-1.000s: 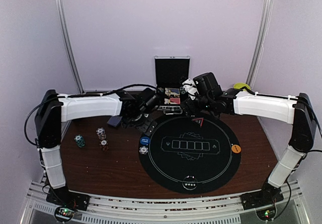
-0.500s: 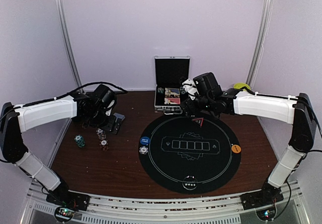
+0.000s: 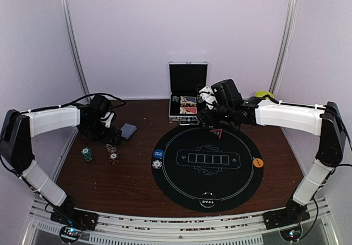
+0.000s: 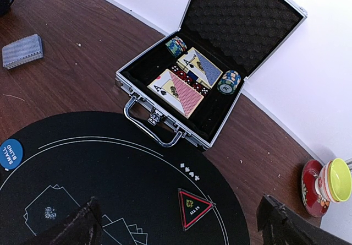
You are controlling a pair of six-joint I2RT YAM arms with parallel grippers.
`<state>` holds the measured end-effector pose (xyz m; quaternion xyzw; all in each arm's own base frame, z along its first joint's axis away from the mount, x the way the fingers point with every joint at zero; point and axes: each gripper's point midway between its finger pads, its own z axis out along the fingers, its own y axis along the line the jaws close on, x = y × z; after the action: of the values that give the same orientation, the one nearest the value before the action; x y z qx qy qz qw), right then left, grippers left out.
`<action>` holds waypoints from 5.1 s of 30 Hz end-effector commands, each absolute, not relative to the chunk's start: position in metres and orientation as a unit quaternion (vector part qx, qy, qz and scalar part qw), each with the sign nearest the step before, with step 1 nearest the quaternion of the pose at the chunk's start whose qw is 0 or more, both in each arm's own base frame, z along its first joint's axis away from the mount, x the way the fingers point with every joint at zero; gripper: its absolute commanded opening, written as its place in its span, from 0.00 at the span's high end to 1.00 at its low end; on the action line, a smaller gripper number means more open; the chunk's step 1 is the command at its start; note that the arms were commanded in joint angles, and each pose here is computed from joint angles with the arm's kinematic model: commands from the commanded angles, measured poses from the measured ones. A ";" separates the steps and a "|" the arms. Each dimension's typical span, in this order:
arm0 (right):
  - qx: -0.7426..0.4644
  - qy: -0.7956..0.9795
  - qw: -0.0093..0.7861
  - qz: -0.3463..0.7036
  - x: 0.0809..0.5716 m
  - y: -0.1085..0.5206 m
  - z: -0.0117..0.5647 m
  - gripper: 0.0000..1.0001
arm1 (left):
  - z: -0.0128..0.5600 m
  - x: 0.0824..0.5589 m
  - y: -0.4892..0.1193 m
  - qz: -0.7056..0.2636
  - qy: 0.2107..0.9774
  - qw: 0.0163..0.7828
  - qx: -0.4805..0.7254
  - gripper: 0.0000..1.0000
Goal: Distribute texas hold em gaming equipment
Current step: Pick up the pile of poker chips from the pile of poker chips, then place the pile of poker chips at the dealer area.
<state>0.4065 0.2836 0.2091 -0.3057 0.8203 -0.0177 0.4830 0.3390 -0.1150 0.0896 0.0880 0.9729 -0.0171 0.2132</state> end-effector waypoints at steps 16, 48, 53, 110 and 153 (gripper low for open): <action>-0.305 0.820 0.485 -0.015 0.407 0.284 0.209 0.00 | 0.064 0.372 -0.101 -0.049 0.974 0.210 0.075 0.22; -0.308 0.821 0.481 -0.013 0.406 0.285 0.205 0.00 | 0.060 0.375 -0.094 -0.040 0.975 0.209 0.065 0.60; -0.308 0.820 0.482 -0.012 0.406 0.286 0.206 0.00 | 0.062 0.374 -0.092 -0.039 0.974 0.212 0.061 0.66; -0.119 0.861 0.493 -0.045 0.476 0.126 0.226 0.00 | 0.079 0.156 -0.563 -0.185 0.791 0.225 0.538 0.74; -0.130 0.862 0.488 -0.033 0.475 0.131 0.223 0.00 | 0.031 0.081 -0.569 -0.165 0.738 0.158 0.635 0.40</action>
<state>0.4785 0.1337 0.2184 -0.1322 0.8634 -0.0364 0.4855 0.0810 -0.5610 0.0253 0.6325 0.7429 -0.1590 0.1506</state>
